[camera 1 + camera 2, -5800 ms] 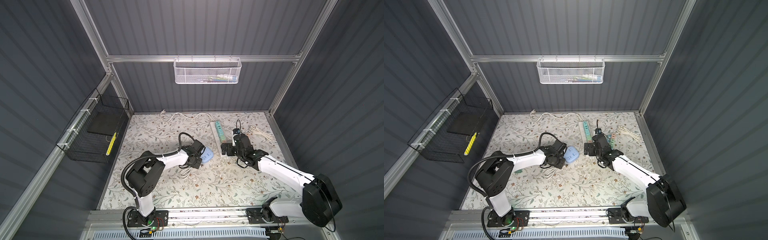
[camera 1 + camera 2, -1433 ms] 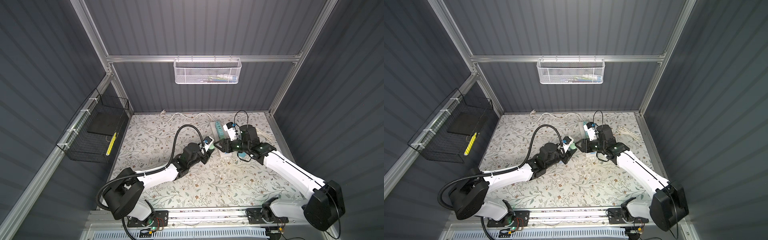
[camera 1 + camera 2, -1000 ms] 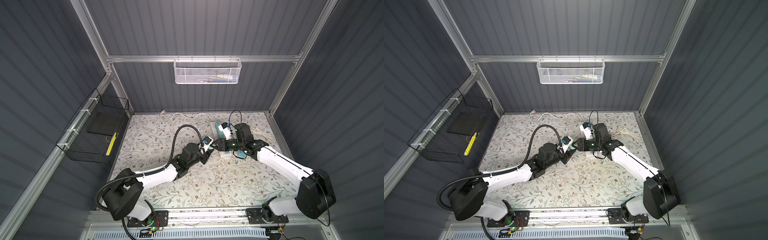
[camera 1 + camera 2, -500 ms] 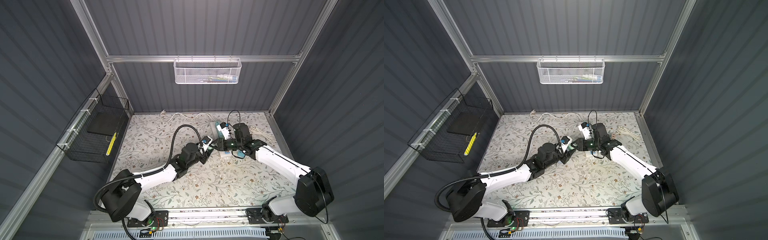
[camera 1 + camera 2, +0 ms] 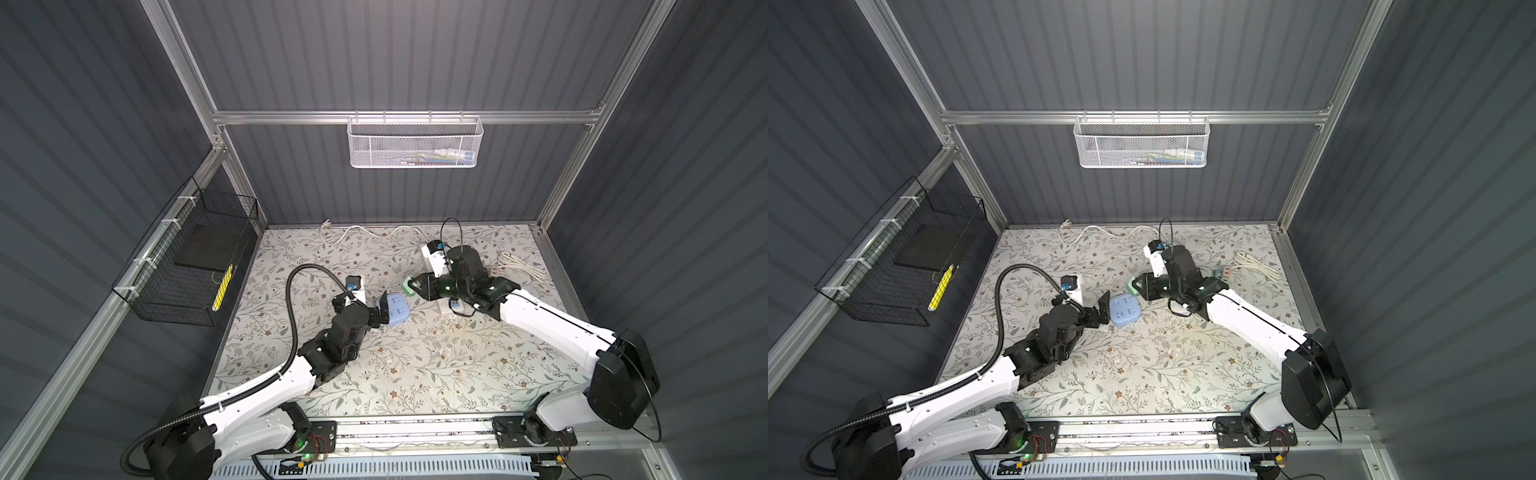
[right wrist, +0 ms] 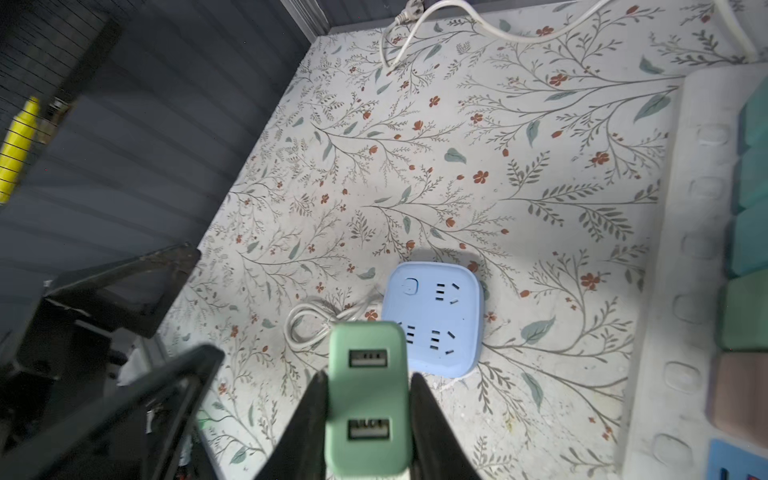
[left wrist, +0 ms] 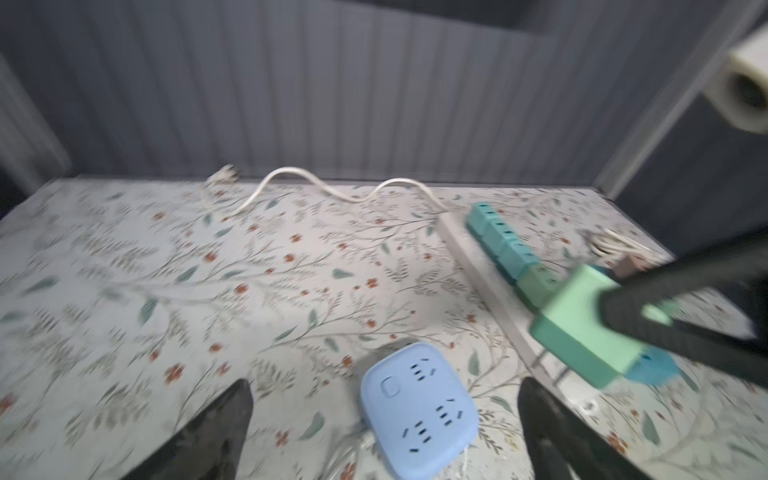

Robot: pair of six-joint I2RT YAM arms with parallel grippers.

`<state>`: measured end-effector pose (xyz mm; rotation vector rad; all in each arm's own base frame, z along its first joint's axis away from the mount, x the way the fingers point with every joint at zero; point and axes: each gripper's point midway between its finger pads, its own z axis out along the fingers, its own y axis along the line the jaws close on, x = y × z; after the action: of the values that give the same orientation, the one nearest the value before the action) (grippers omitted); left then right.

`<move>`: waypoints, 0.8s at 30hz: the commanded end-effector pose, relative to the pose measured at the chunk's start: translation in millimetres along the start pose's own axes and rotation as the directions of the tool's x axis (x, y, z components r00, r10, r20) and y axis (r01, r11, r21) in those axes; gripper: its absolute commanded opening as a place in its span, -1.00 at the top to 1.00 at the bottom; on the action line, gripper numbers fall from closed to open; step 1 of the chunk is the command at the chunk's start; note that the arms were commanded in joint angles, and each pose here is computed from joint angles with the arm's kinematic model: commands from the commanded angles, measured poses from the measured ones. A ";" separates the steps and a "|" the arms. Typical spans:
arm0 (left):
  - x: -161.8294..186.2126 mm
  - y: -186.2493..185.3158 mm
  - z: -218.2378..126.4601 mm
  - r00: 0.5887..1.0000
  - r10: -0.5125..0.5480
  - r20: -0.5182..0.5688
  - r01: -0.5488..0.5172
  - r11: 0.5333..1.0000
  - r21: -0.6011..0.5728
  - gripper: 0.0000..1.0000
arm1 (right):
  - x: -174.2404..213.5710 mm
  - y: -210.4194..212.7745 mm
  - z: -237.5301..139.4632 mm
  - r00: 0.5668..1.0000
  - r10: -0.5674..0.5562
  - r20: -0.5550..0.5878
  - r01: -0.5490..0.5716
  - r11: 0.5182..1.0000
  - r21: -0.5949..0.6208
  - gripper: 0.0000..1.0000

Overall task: Insert the plug
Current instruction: 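Grasp the mint-green adapter with the right gripper and open the left gripper, then lower the mint-green adapter with the right gripper onto the blue cube socket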

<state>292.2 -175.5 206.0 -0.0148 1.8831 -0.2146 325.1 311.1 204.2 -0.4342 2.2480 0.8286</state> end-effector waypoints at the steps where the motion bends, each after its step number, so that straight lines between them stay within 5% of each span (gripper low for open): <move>1: 30.1 64.7 -9.5 0.996 -0.080 -0.042 0.063 0.950 -0.304 -1.00 | -8.7 -13.2 16.9 0.995 -0.067 0.071 0.054 0.985 0.163 0.56; 12: 62.1 88.9 -7.0 0.981 -0.169 -0.096 0.127 0.930 -0.345 -1.00 | 15.2 -30.5 59.1 0.992 -0.095 0.082 0.061 0.937 0.343 0.59; 24: 75.9 97.7 0.5 0.973 -0.197 -0.123 0.143 0.925 -0.353 -1.00 | 16.5 -31.4 88.2 0.992 -0.103 0.070 0.071 0.932 0.355 0.59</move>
<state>276.2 -88.0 121.2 -0.3913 2.0588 0.0177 362.0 337.8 115.2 -0.3481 2.2694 0.3675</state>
